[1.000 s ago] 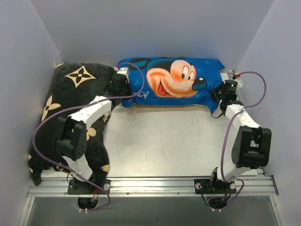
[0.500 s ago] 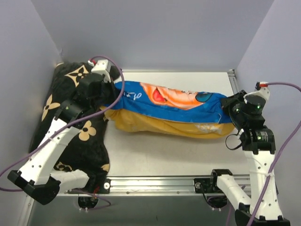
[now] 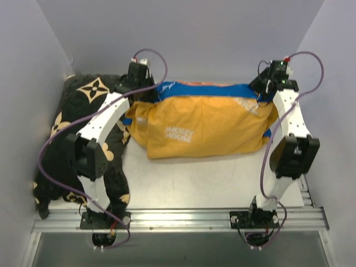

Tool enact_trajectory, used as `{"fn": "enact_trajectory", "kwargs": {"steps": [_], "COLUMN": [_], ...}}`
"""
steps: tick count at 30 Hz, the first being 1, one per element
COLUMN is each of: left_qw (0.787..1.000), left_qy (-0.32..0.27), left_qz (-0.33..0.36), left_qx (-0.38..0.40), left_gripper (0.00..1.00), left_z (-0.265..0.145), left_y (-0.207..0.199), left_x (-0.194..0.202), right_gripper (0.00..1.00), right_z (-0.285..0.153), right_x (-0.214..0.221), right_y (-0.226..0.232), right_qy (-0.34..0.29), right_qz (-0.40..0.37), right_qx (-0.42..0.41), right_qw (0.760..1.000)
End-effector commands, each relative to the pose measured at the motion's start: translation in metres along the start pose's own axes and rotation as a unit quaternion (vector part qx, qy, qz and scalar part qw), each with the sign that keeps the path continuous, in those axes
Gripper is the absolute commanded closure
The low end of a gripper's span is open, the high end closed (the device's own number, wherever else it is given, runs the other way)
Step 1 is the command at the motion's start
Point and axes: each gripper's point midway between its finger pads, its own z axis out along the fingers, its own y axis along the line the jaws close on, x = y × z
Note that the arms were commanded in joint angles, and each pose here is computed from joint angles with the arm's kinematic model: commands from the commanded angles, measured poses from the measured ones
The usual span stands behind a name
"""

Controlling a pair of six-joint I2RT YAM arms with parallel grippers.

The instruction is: Remove the pillowcase from the pillow

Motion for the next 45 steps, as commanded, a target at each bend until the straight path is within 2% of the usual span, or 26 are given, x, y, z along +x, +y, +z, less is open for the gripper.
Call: {"fn": "enact_trajectory", "kwargs": {"steps": [1, 2, 3, 5, 8, 11, 14, 17, 18, 19, 21, 22, 24, 25, 27, 28, 31, 32, 37, 39, 40, 43, 45], "left_qw": [0.998, 0.998, 0.998, 0.998, 0.997, 0.995, 0.992, 0.989, 0.99, 0.99, 0.989, 0.988, 0.986, 0.986, 0.988, 0.985, 0.986, 0.985, 0.985, 0.984, 0.985, 0.985, 0.985], "left_qy": [0.035, 0.045, 0.046, 0.044, 0.069, 0.093, 0.119, 0.138, 0.135, 0.136, 0.143, 0.147, 0.161, 0.165, 0.152, 0.166, 0.164, 0.167, 0.171, 0.174, 0.173, 0.172, 0.168], "left_qz": [-0.017, -0.02, -0.022, -0.023, -0.03, -0.035, -0.042, -0.045, -0.043, -0.041, -0.039, -0.04, -0.041, -0.037, -0.033, -0.037, -0.034, -0.032, -0.02, -0.012, -0.01, -0.008, -0.013], "left_qx": [0.044, 0.038, 0.035, 0.029, 0.019, 0.003, -0.004, -0.003, 0.004, 0.006, 0.006, 0.005, 0.004, 0.004, 0.012, 0.006, 0.013, 0.015, 0.024, 0.028, 0.028, 0.029, 0.038], "left_gripper": [0.75, 0.73, 0.7, 0.56, 0.5, 0.39, 0.31, 0.29, 0.29, 0.29, 0.3, 0.33, 0.38, 0.41, 0.41, 0.41, 0.37, 0.32, 0.25, 0.26, 0.26, 0.3, 0.33], "left_z": [0.009, 0.019, 0.023, 0.028, 0.053, 0.076, 0.098, 0.108, 0.11, 0.111, 0.113, 0.113, 0.112, 0.111, 0.103, 0.103, 0.1, 0.101, 0.101, 0.098, 0.096, 0.086, 0.078], "left_y": [-0.019, -0.015, -0.013, -0.011, 0.002, 0.016, 0.028, 0.03, 0.026, 0.024, 0.022, 0.023, 0.024, 0.022, 0.017, 0.023, 0.022, 0.021, 0.01, 0.004, 0.003, 0.003, 0.002], "left_x": [0.004, 0.007, 0.006, 0.001, 0.013, 0.029, 0.047, 0.062, 0.064, 0.066, 0.076, 0.08, 0.093, 0.101, 0.1, 0.119, 0.123, 0.125, 0.136, 0.141, 0.142, 0.149, 0.155], "right_gripper": [0.52, 0.42, 0.37, 0.21, 0.14, 0.11, 0.08, 0.07, 0.07, 0.07, 0.07, 0.07, 0.07, 0.07, 0.06, 0.06, 0.04, 0.03, 0.03, 0.12, 0.34, 0.86, 0.94], "right_z": [0.02, 0.022, 0.021, 0.005, -0.029, -0.065, -0.092, -0.112, -0.108, -0.122, -0.114, -0.121, -0.115, -0.1, -0.091, -0.083, -0.079, -0.078, -0.035, -0.027, -0.029, -0.05, -0.075], "right_x": [0.015, 0.013, 0.009, -0.011, -0.038, -0.048, -0.036, -0.011, 0.002, 0.022, 0.058, 0.079, 0.106, 0.125, 0.151, 0.168, 0.207, 0.214, 0.24, 0.237, 0.235, 0.215, 0.196], "right_y": [0.008, 0.013, 0.017, 0.032, 0.064, 0.092, 0.11, 0.127, 0.12, 0.134, 0.125, 0.132, 0.126, 0.107, 0.094, 0.078, 0.061, 0.059, 0.052, 0.063, 0.062, 0.062, 0.067], "right_qy": [0.053, 0.052, 0.045, 0.006, -0.031, -0.055, -0.072, -0.066, -0.061, -0.059, -0.044, -0.047, -0.036, -0.024, -0.001, 0.016, 0.03, 0.02, 0.046, 0.044, 0.046, 0.035, 0.026], "right_qz": [0.004, 0.003, 0.001, -0.023, -0.046, -0.077, -0.125, -0.157, -0.181, -0.205, -0.256, -0.278, -0.307, -0.322, -0.334, -0.335, -0.359, -0.376, -0.399, -0.396, -0.397, -0.385, -0.374], "right_qx": [-0.005, -0.011, -0.013, -0.023, -0.073, -0.115, -0.126, -0.147, -0.131, -0.148, -0.133, -0.136, -0.127, -0.098, -0.093, -0.084, -0.092, -0.08, -0.038, -0.036, -0.029, -0.019, -0.03], "right_qw": [0.999, 0.999, 0.999, 0.999, 0.996, 0.989, 0.982, 0.974, 0.973, 0.966, 0.957, 0.95, 0.943, 0.941, 0.938, 0.938, 0.928, 0.923, 0.915, 0.916, 0.916, 0.922, 0.926]}}
